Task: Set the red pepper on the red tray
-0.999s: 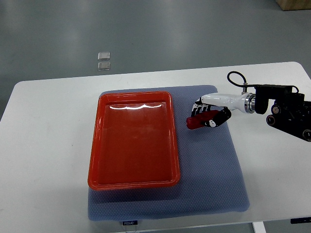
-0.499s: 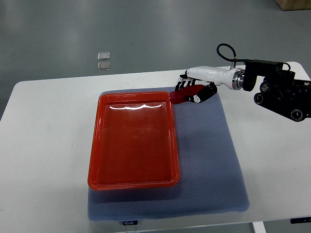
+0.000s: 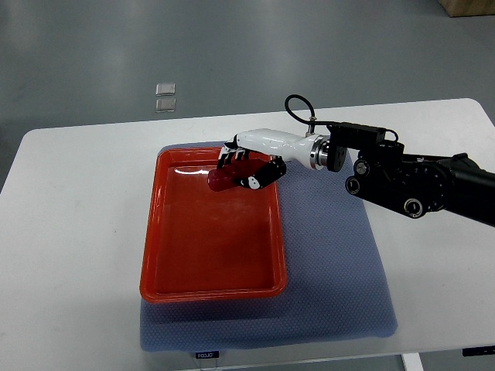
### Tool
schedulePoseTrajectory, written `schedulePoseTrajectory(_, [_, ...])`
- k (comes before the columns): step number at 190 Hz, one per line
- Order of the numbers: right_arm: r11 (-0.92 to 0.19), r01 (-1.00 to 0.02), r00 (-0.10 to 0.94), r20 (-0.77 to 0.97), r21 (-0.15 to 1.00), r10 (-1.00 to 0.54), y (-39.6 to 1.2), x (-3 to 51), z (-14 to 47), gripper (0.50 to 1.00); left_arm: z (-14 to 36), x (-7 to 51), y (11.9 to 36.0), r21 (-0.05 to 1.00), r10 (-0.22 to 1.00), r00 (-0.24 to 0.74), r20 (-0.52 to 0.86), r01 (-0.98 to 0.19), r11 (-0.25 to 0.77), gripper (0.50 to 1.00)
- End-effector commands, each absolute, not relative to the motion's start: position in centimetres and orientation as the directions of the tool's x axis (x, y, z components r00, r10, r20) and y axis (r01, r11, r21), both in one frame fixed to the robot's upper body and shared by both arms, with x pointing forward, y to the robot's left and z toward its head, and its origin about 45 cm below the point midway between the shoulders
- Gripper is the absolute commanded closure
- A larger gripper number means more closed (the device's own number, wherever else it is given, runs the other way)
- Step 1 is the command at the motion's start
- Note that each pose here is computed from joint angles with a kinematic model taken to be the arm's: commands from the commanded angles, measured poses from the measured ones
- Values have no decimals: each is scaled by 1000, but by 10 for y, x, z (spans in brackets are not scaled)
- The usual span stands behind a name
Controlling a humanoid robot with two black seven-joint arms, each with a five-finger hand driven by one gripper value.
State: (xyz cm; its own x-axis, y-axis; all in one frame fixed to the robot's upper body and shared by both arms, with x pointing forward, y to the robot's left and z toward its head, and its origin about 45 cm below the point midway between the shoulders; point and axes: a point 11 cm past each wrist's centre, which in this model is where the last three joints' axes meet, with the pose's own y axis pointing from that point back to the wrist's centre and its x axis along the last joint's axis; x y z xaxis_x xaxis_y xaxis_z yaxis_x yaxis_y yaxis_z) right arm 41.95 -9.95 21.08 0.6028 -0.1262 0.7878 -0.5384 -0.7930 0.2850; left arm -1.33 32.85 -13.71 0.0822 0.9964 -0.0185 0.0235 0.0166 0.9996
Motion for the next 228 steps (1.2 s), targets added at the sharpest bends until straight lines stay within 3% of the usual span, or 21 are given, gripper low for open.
schedulePoseTrajectory(1, [-797,-529,619,775,291,-128,-94,413,200,938,-137,-13,328,1000,996,82,-19,23,17,500])
schedulePoseTrajectory(16, [-800,-525,624,771,289,-131,-91,410,197,918,-137,-13,329,1000,996,82,-18,23,16,500])
schedulePoseTrajectory(25, [-799,-530,622,771,283,-139,-91,409,195,838,-137,-13,329,1000,996,82,-18,23,16,500])
schedulePoseTrajectory(52, [-797,-539,618,772,274,-152,-91,408,192,705,-137,-13,329,1000,996,82,-18,23,16,500])
schedulePoseTrajectory(123, [-797,-539,620,769,274,-155,-91,408,193,699,-137,-13,328,1000,996,82,-19,23,17,500])
schedulePoseTrajectory(144, [-792,-549,612,774,269,-162,-94,410,195,636,-137,-13,329,1000,996,82,-18,23,16,500])
schedulePoseTrajectory(152, [-790,-552,613,772,265,-169,-96,411,196,634,-137,-13,328,1000,996,82,-19,23,17,500])
schedulePoseTrajectory(195, [-758,-633,601,717,157,-353,-99,432,223,607,-137,-13,328,1000,996,82,-19,23,17,500])
schedulePoseTrajectory(228, [-672,-738,569,590,60,-572,-122,450,236,603,-137,-13,328,1000,996,82,-19,23,17,500])
